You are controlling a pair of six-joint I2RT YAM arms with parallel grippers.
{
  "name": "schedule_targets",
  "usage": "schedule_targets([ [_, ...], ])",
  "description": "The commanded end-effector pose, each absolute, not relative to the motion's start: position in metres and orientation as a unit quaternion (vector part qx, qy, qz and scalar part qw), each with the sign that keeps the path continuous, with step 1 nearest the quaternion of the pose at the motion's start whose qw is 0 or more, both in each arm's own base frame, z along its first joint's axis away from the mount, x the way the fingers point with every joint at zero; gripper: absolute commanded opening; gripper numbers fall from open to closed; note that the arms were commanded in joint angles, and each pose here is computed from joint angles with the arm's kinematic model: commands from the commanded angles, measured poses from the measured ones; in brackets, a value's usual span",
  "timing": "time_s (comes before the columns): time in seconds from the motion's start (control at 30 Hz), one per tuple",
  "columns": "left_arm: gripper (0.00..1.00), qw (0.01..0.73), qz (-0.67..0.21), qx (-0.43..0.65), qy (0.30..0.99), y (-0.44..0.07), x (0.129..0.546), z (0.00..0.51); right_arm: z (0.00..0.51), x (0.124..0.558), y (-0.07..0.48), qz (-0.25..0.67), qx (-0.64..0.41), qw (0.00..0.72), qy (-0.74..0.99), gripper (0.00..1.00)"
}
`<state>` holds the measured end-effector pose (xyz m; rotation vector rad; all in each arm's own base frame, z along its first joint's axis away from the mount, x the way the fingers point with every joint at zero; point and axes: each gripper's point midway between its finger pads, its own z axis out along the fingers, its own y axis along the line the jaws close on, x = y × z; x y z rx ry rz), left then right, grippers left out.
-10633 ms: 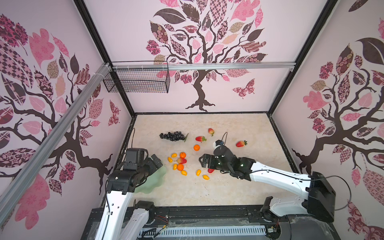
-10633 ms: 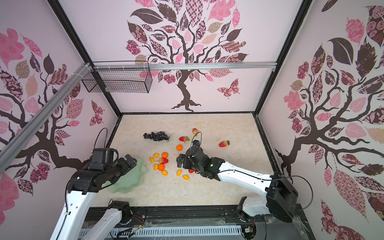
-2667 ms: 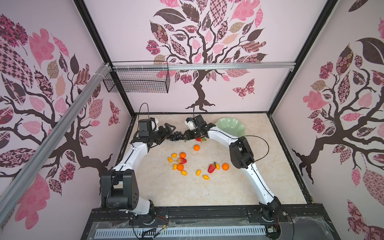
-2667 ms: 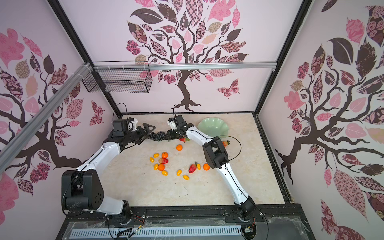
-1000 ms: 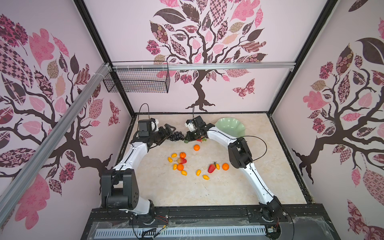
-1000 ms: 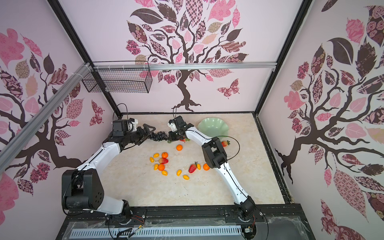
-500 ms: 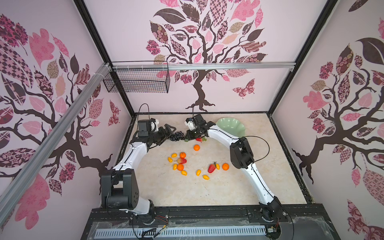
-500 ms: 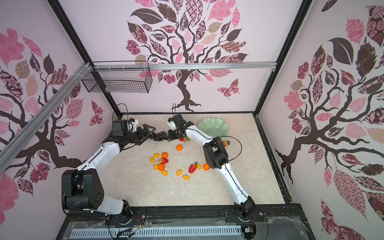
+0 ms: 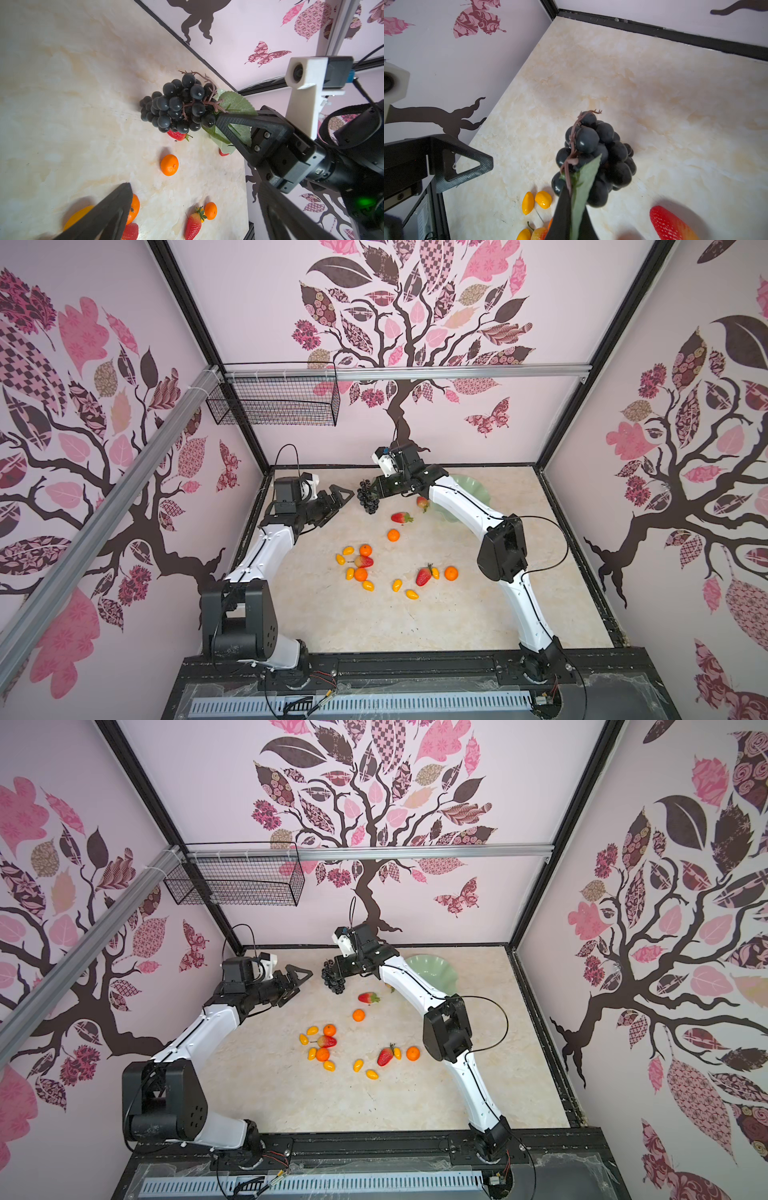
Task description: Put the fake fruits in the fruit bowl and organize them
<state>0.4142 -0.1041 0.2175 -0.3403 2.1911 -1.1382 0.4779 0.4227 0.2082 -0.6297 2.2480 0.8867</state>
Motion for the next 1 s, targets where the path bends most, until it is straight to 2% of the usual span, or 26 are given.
schedule_targets([
  [0.0, 0.99, 0.343, -0.453, -0.094, 0.818, -0.115, 0.411, 0.239, 0.279, 0.469, 0.41, 0.343, -0.241, 0.367, 0.83, 0.0],
  [0.4, 0.99, 0.345, -0.434, -0.007, 0.832, -0.175, 0.399, 0.252, 0.332, 0.464, 0.35, 0.341, -0.183, 0.415, 0.823, 0.0],
  [0.7, 0.99, 0.325, -0.437, 0.059, 0.837, -0.242, 0.404, 0.262, 0.336, 0.463, 0.268, 0.327, -0.12, 0.444, 0.825, 0.0],
  [0.97, 0.99, 0.307, -0.424, 0.115, 0.844, -0.298, 0.416, 0.263, 0.318, 0.467, 0.193, 0.295, -0.073, 0.446, 0.842, 0.0],
])
